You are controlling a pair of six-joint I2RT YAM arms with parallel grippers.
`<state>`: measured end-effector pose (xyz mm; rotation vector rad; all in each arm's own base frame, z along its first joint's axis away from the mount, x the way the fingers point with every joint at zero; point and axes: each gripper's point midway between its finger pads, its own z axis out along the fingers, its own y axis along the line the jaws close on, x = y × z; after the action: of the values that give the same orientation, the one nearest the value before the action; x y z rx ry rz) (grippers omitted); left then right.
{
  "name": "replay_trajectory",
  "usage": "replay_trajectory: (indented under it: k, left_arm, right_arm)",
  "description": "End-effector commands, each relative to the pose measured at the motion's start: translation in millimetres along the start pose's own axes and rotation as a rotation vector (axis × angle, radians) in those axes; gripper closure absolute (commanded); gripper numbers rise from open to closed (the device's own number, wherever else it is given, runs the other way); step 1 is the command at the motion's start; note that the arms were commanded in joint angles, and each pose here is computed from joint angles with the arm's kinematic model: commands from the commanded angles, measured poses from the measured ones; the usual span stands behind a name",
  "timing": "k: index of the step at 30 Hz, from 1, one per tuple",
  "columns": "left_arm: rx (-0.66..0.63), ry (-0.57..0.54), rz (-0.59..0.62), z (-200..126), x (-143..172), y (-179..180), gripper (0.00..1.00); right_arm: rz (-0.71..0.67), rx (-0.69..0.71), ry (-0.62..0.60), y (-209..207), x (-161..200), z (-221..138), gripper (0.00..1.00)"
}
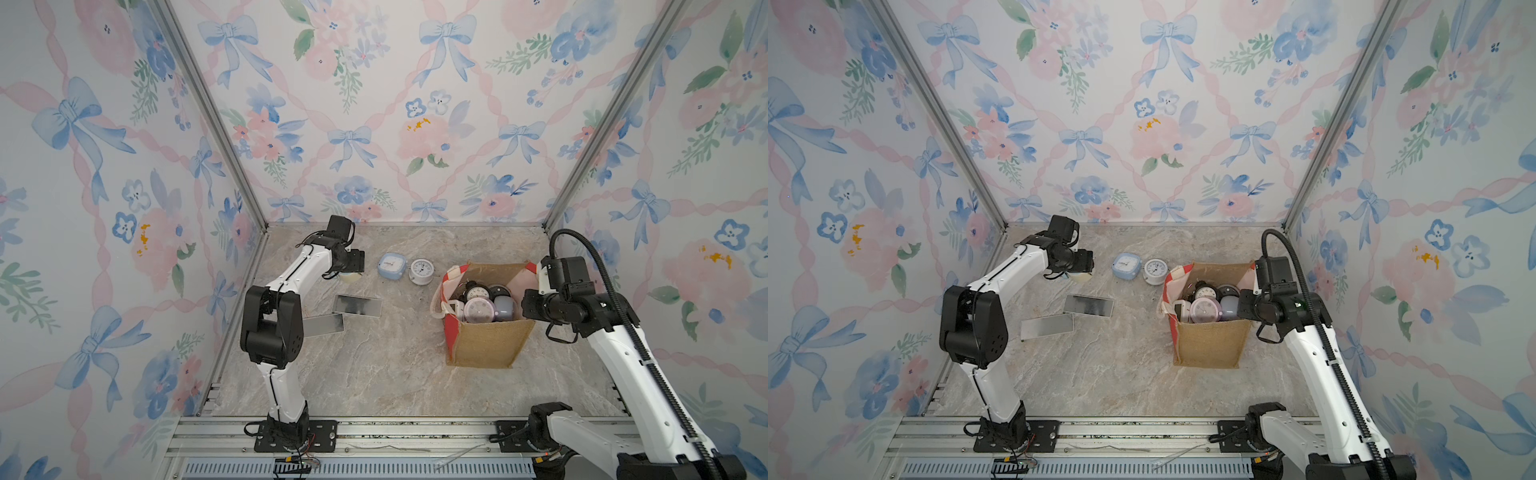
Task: Put the alarm clock into the canvas bag
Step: Pick up the alarm from the center of the board, then place the alarm at the canvas bag.
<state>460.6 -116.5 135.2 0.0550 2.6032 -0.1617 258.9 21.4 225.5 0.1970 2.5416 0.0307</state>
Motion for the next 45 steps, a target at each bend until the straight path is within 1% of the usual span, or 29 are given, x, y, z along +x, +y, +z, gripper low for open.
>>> replay_trajectory:
  k: [1,8,15,24,29,37,41,43,45]
  left_arm:
    - [0.069,-0.087,0.022,-34,-22,-28,0.23]
    - [0.175,-0.167,0.095,-72,-35,-84,0.23]
    - [0.27,-0.241,0.15,-111,-44,-133,0.24]
    - [0.392,-0.319,0.248,-156,-47,-203,0.24]
    - [0.457,-0.351,0.3,-179,-40,-241,0.25]
    - [0.584,-0.349,0.4,-199,-15,-317,0.26]
    - [0.642,-0.331,0.443,-202,2,-353,0.26]
    - [0.663,-0.319,0.46,-201,9,-368,0.27]
    - [0.679,-0.306,0.469,-198,15,-379,0.27]
  right_arm:
    - [-0.023,-0.001,-0.017,1,-3,-8,0.66]
    - [-0.022,0.007,-0.018,-1,-3,-10,0.64]
    - [-0.022,0.012,-0.019,-2,-3,-11,0.63]
    - [-0.016,0.009,-0.025,-1,-5,-12,0.63]
    - [-0.017,0.007,-0.029,-1,-6,-13,0.63]
    - [-0.016,0.0,-0.027,1,-8,-12,0.63]
    - [-0.018,0.0,-0.03,1,-7,-13,0.64]
    - [-0.016,-0.002,-0.028,1,-6,-13,0.66]
    - [-0.016,-0.002,-0.03,1,-6,-14,0.7]
